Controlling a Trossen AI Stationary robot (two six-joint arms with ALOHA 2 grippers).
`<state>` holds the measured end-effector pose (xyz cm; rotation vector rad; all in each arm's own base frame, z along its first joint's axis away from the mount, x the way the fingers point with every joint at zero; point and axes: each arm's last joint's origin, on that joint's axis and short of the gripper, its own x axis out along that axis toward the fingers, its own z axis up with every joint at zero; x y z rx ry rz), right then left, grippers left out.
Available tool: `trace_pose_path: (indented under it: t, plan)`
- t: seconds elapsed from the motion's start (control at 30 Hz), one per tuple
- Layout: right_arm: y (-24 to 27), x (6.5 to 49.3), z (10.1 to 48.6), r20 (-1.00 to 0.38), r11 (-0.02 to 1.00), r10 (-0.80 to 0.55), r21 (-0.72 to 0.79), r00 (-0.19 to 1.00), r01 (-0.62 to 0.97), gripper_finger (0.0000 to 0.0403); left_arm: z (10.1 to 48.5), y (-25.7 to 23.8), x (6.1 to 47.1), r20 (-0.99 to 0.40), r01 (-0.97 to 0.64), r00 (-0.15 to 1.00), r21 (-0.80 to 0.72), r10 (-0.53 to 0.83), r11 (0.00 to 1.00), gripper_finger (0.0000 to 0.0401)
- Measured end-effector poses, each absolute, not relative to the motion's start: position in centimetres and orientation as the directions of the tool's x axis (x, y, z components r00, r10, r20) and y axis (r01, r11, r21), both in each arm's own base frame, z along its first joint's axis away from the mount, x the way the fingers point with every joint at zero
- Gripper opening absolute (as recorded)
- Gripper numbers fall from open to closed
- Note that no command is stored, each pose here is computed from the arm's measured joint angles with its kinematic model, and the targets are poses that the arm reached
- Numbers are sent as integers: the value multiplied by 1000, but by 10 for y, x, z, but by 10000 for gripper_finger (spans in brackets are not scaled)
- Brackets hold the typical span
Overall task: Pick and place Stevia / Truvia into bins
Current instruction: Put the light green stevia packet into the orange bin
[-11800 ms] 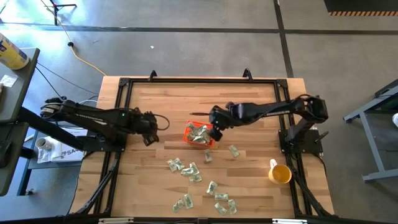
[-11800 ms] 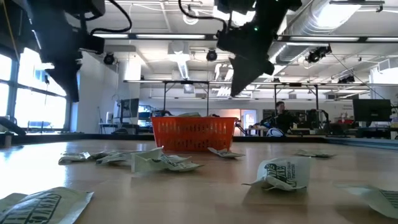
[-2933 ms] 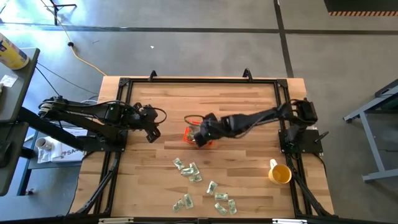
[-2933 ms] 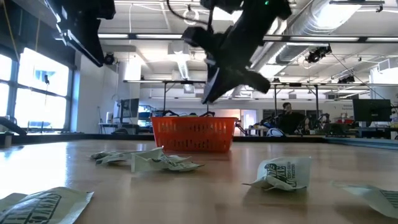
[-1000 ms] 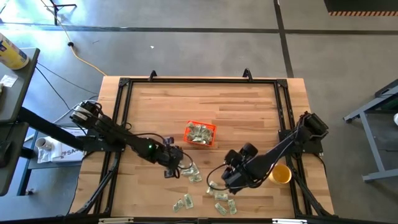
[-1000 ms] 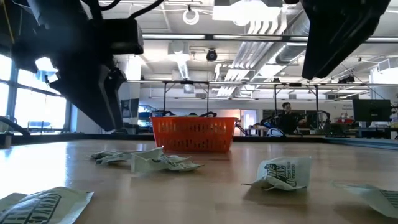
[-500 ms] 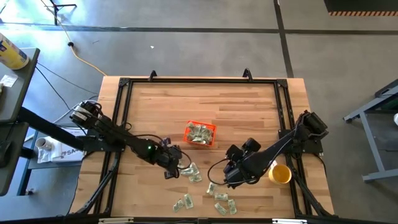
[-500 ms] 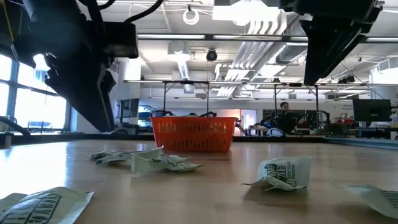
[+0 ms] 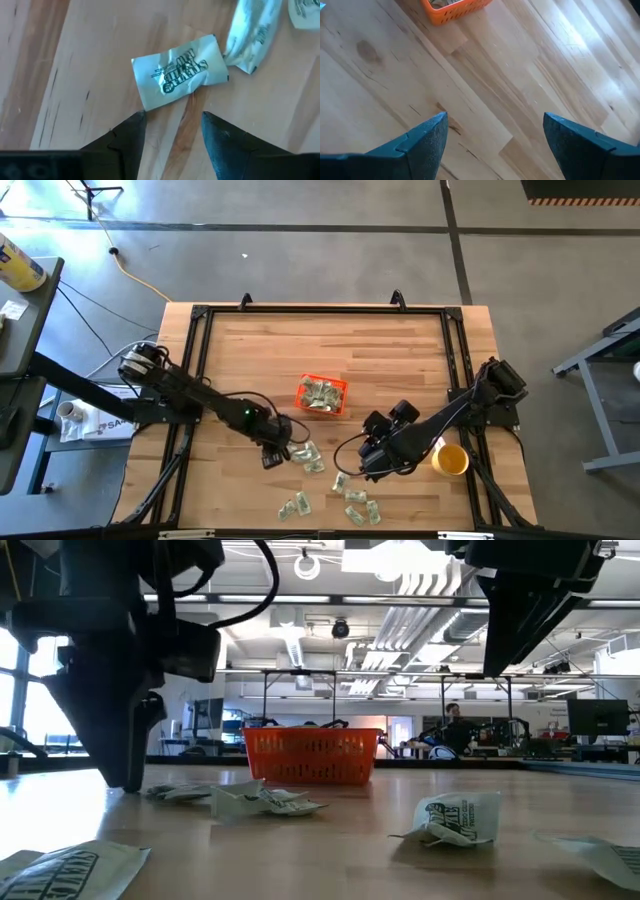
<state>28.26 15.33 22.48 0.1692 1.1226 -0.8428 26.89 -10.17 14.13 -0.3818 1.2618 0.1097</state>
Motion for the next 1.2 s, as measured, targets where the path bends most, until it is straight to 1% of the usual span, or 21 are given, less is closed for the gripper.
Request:
trace_pose_path:
  t: [0.1, 0.2, 0.3, 0.47, 0.57, 0.67, 0.73, 0.83, 0.97, 1.13, 1.2]
  plan:
    - [154, 283, 225, -848, 689, -501, -272, 171, 672, 316, 147, -106, 267, -932, -216, 344, -195, -112, 957, 231]
    - [154, 284, 224, -850, 691, -497, -267, 174, 672, 316, 154, -110, 265, -916, -100, 390, -141, -91, 985, 228]
    - [154, 284, 224, -855, 692, -490, -261, 172, 673, 316, 154, -114, 263, -916, 12, 392, -84, -82, 996, 226]
    - [155, 284, 224, -869, 697, -467, -246, 165, 674, 316, 154, -114, 263, -913, 105, 403, -25, -66, 994, 226]
    - [156, 284, 224, -872, 695, -461, -238, 167, 678, 316, 155, -113, 265, -901, 179, 432, 59, -24, 982, 225]
    - [156, 285, 224, -873, 689, -458, -230, 167, 687, 316, 156, -113, 271, -876, 266, 481, 116, -27, 957, 226]
    - [156, 285, 224, -875, 690, -453, -223, 171, 689, 316, 156, -113, 274, -868, 308, 493, 108, -62, 945, 231]
    - [157, 285, 223, -879, 691, -446, -219, 168, 689, 316, 155, -112, 282, -843, 344, 533, 138, -73, 929, 248]
    - [157, 285, 223, -883, 692, -438, -213, 167, 689, 316, 147, -105, 289, -845, 356, 528, 134, -80, 925, 273]
    - [157, 285, 223, -892, 690, -423, -201, 162, 695, 316, 137, -96, 290, -882, 348, 465, 105, -74, 932, 285]
    - [158, 286, 223, -892, 690, -421, -198, 163, 696, 316, 135, -93, 290, -892, 366, 434, 47, -125, 930, 279]
